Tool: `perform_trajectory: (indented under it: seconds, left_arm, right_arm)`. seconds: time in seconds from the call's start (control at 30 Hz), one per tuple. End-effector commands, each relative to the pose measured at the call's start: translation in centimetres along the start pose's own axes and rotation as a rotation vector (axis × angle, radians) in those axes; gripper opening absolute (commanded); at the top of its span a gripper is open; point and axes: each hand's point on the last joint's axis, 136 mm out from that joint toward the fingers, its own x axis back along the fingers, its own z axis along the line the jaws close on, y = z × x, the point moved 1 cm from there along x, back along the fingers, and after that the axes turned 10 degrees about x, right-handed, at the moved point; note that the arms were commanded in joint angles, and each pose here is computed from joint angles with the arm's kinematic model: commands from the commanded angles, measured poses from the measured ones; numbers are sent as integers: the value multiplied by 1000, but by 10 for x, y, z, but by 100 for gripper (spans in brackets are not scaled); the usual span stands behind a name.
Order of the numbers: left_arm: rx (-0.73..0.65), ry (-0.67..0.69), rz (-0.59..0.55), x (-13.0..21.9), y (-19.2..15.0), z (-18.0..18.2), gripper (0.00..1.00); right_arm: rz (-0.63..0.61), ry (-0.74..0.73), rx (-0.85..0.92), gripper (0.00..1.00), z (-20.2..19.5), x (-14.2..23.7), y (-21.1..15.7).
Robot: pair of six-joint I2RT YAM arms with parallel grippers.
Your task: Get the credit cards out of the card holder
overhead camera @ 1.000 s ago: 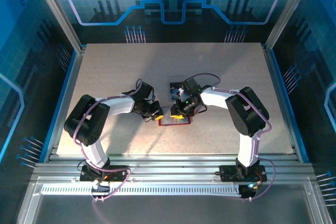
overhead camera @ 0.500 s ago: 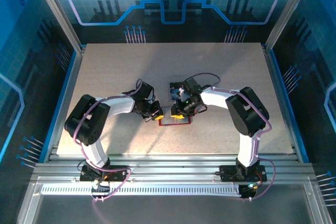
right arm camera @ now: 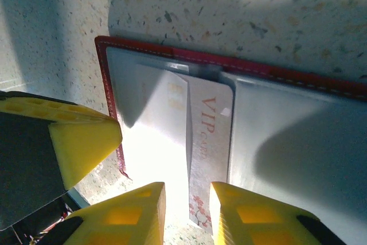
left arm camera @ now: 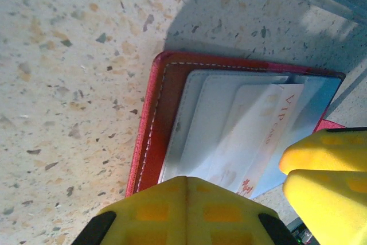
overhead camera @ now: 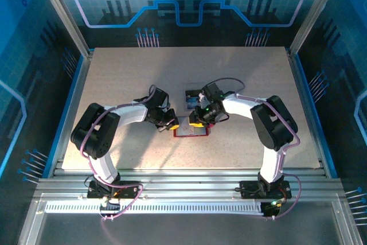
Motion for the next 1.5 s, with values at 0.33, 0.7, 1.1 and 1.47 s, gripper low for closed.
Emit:
perform_trajectory:
  seconds: [0.33, 0.7, 1.1, 1.47]
  left_arm:
    - [-58, -10, 58, 1, -13, -23, 7]
    - [-41, 87, 69, -13, -14, 2, 7]
    - [-33, 99, 72, -17, -13, 6, 6]
    - [-38, 101, 79, -21, -13, 6, 6]
  right_arm:
    - [-11, 84, -49, 25, -8, 4, 0]
    - [5, 107, -69, 24, -16, -4, -4]
    - [12, 120, -89, 23, -22, -10, -7]
    - [6, 159, -99, 21, -18, -11, -6]
